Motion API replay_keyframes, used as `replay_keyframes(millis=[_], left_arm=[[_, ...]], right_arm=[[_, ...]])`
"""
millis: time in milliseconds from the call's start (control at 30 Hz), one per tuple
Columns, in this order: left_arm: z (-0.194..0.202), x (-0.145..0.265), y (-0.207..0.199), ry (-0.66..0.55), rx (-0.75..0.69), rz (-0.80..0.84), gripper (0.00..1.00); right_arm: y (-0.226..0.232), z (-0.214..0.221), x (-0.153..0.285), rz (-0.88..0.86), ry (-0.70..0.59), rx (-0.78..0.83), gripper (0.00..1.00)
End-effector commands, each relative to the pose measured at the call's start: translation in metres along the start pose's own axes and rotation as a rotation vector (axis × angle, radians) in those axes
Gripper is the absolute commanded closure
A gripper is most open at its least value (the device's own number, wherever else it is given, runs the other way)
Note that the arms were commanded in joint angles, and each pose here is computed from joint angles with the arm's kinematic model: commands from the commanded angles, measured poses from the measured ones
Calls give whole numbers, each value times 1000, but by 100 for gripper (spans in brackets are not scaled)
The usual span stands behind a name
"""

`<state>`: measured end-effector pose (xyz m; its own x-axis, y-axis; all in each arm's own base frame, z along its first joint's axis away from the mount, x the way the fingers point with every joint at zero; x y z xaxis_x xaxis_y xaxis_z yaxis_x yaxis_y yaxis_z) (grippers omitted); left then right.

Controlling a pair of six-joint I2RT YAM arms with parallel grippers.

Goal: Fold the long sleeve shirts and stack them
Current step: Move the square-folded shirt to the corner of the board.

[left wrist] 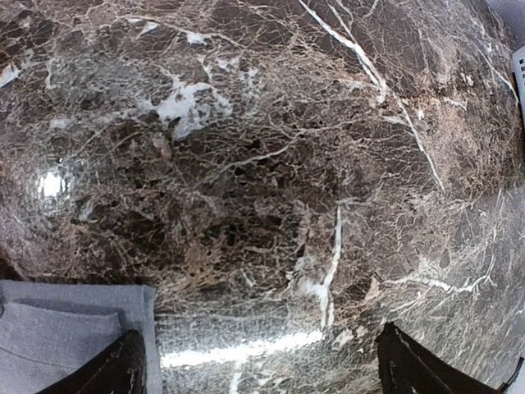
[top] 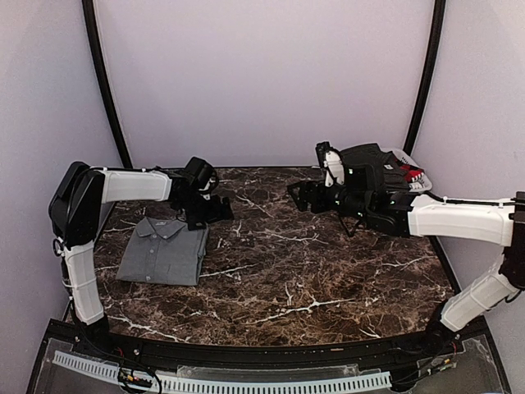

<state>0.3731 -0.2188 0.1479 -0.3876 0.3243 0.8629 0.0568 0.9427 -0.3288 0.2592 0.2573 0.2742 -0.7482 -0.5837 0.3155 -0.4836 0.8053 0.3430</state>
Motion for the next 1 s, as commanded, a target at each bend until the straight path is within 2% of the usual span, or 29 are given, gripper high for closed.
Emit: replay_keyframes(millis=[0,333,733,967], left_arm=[[8,-9,3,17,26,23,3],[33,-14,30,69,46,-7,2],[63,16,79,89,93,-63,2],[85,32,98,143,102,-98,2]], right_arm=[[-3,-3,6,15,-22,-21,13],[-2,-3,5,5,-20,-36,12],[-3,2,3,-1,-12,-42,11],[-5,5,3,2,-10,-43,10]])
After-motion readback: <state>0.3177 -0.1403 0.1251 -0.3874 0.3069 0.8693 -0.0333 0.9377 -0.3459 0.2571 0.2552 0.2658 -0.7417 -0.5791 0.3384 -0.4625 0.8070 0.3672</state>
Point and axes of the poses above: each gripper's point midway between its finger pads, its own x axis back along the fingers, its own y axis along the line the jaws close on, z = x × y, the point moved 10 cm from there along x, back along the fingers, and after that the axes turned 6 degrees about -x, right-handed, at the moved point
